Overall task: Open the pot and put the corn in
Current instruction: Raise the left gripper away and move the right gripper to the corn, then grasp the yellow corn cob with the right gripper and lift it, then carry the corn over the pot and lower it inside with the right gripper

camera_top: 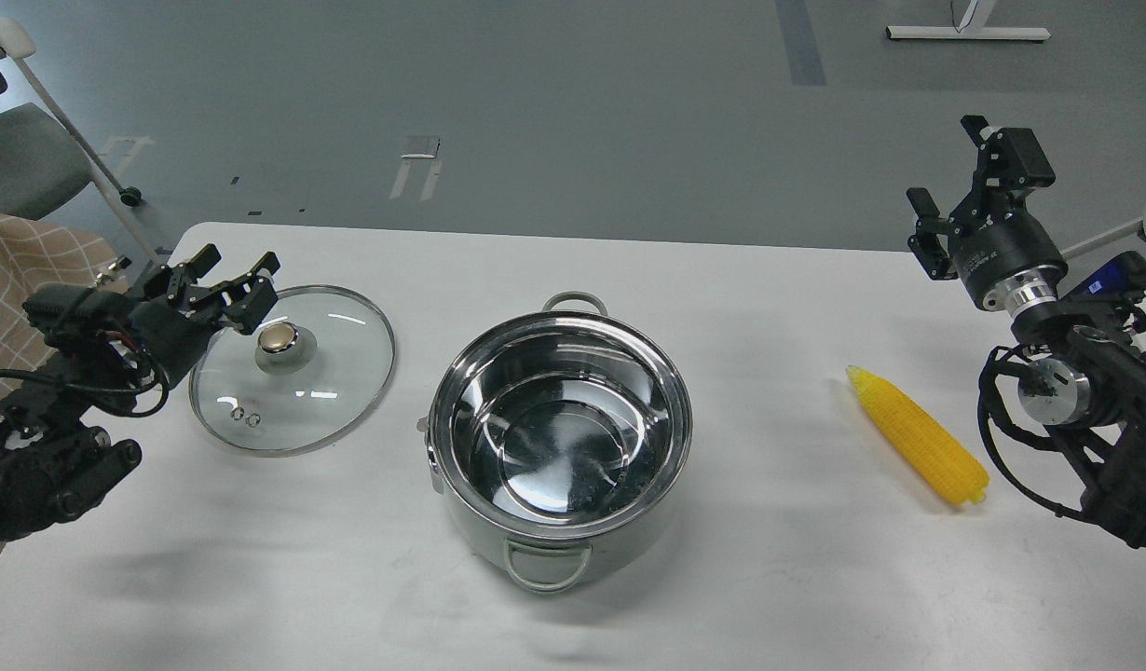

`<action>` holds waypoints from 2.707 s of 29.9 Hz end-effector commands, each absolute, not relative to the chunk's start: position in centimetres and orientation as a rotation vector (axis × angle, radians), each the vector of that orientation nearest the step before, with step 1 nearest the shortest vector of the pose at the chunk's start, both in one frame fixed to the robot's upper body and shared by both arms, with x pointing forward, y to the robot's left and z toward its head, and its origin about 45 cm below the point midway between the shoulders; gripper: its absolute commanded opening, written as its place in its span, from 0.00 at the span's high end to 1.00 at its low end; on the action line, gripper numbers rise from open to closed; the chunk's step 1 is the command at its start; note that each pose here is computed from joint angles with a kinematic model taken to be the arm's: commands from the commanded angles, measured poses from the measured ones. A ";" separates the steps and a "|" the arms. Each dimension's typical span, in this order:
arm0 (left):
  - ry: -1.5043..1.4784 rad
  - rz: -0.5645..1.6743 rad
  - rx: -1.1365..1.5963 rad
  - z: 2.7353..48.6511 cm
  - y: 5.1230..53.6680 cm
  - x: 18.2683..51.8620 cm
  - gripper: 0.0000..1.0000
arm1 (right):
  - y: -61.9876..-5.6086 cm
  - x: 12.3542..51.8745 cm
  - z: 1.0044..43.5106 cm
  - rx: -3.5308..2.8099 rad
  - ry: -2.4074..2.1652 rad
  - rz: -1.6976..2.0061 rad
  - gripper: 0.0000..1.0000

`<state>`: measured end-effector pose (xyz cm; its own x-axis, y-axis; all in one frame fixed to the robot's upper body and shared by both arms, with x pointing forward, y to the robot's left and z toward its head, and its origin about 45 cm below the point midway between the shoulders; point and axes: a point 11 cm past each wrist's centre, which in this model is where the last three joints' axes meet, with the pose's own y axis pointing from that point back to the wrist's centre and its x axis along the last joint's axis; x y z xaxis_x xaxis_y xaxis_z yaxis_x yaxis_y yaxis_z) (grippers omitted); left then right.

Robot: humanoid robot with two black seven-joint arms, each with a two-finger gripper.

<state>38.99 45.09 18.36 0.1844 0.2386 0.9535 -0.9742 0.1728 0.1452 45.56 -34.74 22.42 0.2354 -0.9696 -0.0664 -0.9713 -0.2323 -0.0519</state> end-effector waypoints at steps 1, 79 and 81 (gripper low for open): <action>-0.756 1.186 0.788 22.1 44.5 41.0 0.21 | -34.9 45.0 23.6 -2.681 1.838 -0.228 0.00; -0.114 1.070 -0.249 34.3 36.3 43.3 0.09 | -8.2 37.2 26.4 -2.924 -0.997 -2.417 1.00; -0.114 1.070 -0.249 34.3 36.3 43.3 0.09 | -7.9 36.9 25.7 -2.913 -1.036 -2.410 1.00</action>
<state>43.32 36.16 34.24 0.4798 0.8769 -0.0302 -0.8517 0.4572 -0.2563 37.56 -8.83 27.05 0.2497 0.7447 0.6189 -0.1251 -0.6090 0.7832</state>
